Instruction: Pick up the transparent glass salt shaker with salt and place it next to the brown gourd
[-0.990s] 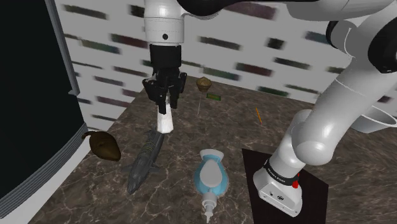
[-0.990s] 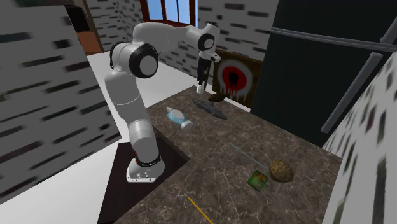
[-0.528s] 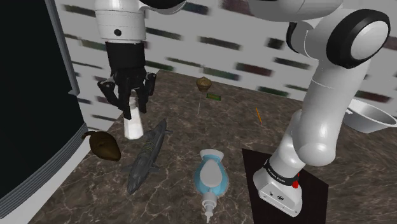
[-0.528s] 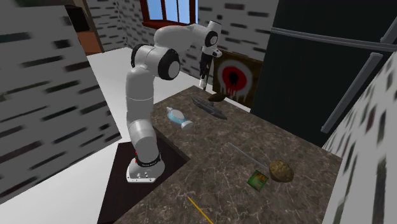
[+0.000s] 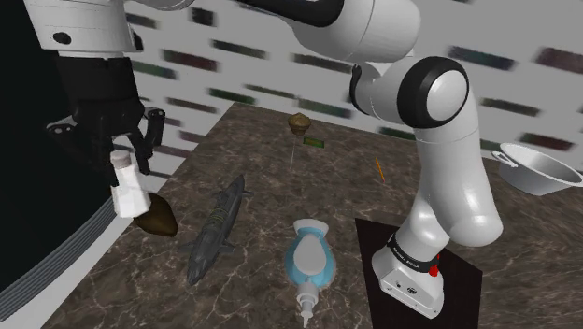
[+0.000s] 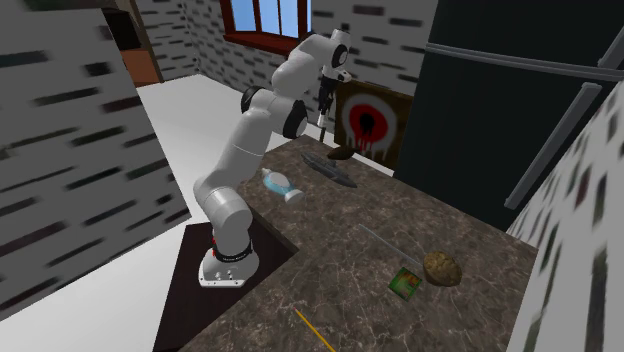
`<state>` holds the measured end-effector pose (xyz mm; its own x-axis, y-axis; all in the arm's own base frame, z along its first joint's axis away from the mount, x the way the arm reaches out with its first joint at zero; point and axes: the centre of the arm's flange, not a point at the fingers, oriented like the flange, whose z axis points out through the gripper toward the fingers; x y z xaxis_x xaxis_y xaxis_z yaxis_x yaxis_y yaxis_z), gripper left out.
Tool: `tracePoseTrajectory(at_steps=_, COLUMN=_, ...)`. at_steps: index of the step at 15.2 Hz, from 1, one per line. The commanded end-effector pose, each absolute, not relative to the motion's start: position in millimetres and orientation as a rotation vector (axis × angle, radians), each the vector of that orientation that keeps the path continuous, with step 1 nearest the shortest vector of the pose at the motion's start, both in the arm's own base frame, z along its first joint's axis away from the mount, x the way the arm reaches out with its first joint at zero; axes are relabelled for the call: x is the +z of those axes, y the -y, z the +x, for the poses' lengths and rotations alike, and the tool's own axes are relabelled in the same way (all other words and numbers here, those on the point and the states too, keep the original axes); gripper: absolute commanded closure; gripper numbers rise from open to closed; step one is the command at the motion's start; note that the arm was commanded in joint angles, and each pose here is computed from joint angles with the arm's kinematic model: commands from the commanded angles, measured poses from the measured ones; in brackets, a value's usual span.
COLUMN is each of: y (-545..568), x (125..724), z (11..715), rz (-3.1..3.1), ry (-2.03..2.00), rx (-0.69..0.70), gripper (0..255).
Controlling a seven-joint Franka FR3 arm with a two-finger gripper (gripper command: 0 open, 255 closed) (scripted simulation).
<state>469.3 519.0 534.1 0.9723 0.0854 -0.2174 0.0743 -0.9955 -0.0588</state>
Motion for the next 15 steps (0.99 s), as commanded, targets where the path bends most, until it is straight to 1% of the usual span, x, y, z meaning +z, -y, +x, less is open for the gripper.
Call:
tracePoseTrajectory(at_steps=1, y=-524.8, x=525.9, z=471.2, rz=-3.07, ry=0.121, rx=0.341, gripper=255)
tracePoseTrajectory(at_steps=15, y=-524.8, x=452.0, z=471.2, rz=-3.07, ry=0.121, rx=0.341, gripper=255)
